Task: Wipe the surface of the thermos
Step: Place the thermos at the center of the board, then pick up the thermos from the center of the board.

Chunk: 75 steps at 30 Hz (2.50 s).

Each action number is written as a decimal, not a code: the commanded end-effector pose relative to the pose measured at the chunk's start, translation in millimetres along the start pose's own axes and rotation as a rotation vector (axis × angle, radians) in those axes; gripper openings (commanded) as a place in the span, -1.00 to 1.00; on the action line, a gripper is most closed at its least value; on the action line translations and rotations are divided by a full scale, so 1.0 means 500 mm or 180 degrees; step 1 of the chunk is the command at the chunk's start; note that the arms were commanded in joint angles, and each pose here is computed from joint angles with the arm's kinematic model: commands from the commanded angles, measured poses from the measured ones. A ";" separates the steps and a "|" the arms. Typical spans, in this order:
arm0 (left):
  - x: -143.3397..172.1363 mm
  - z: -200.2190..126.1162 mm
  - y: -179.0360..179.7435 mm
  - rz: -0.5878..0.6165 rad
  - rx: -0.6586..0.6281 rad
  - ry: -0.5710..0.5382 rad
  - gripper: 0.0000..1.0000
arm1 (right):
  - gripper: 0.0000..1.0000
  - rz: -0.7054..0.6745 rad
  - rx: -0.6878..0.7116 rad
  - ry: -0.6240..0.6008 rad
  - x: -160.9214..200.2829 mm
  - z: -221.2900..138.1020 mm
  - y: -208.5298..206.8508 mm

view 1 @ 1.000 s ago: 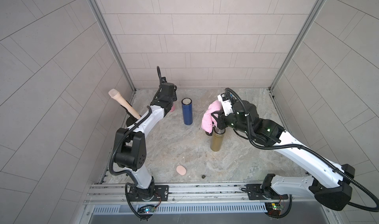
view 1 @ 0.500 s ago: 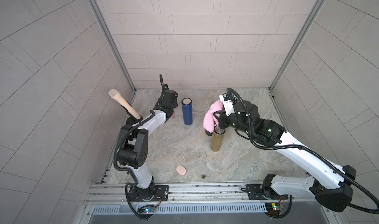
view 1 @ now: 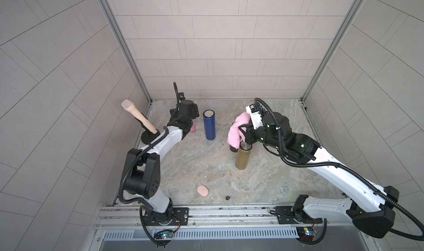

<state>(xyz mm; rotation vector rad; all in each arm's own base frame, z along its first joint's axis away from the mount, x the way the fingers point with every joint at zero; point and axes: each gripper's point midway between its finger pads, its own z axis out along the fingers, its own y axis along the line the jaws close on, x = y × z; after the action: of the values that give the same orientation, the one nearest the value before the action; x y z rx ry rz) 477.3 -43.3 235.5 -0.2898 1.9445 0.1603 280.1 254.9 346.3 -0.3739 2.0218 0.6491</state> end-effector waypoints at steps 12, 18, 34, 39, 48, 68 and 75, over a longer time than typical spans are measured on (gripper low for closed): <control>-0.138 -0.324 0.032 -0.0643 0.0869 0.0056 1.00 | -1.00 0.0609 -0.0239 -0.0292 -0.059 -0.086 -0.044; -0.069 -0.402 -0.063 -0.0060 0.1195 0.0341 1.00 | -1.00 0.0509 0.0015 -0.0340 -0.049 -0.106 -0.077; 0.130 -0.576 -0.399 0.0605 0.2366 0.0525 1.00 | -1.00 0.0757 0.1285 -0.0200 0.072 -0.186 -0.259; 0.166 -0.588 -0.437 0.0681 0.2469 0.0565 1.00 | -1.00 0.0842 0.1236 -0.0140 0.091 -0.185 -0.271; 0.217 -0.580 -0.470 0.0825 0.2504 0.0697 1.00 | -1.00 0.0997 0.1164 0.0023 0.124 -0.163 -0.297; 0.317 -0.522 -0.523 0.1088 0.2323 0.0752 0.73 | -1.00 0.1017 0.1306 -0.0023 0.140 -0.173 -0.319; 0.332 -0.512 -0.527 0.1168 0.2286 0.0787 0.57 | -1.00 0.0993 0.1308 -0.0001 0.140 -0.172 -0.320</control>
<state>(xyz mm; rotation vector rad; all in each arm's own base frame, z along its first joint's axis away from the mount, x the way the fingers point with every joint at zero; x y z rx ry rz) 260.3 -380.3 189.3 0.5524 2.1510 -0.3613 265.0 77.4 270.5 0.1863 2.1850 0.4099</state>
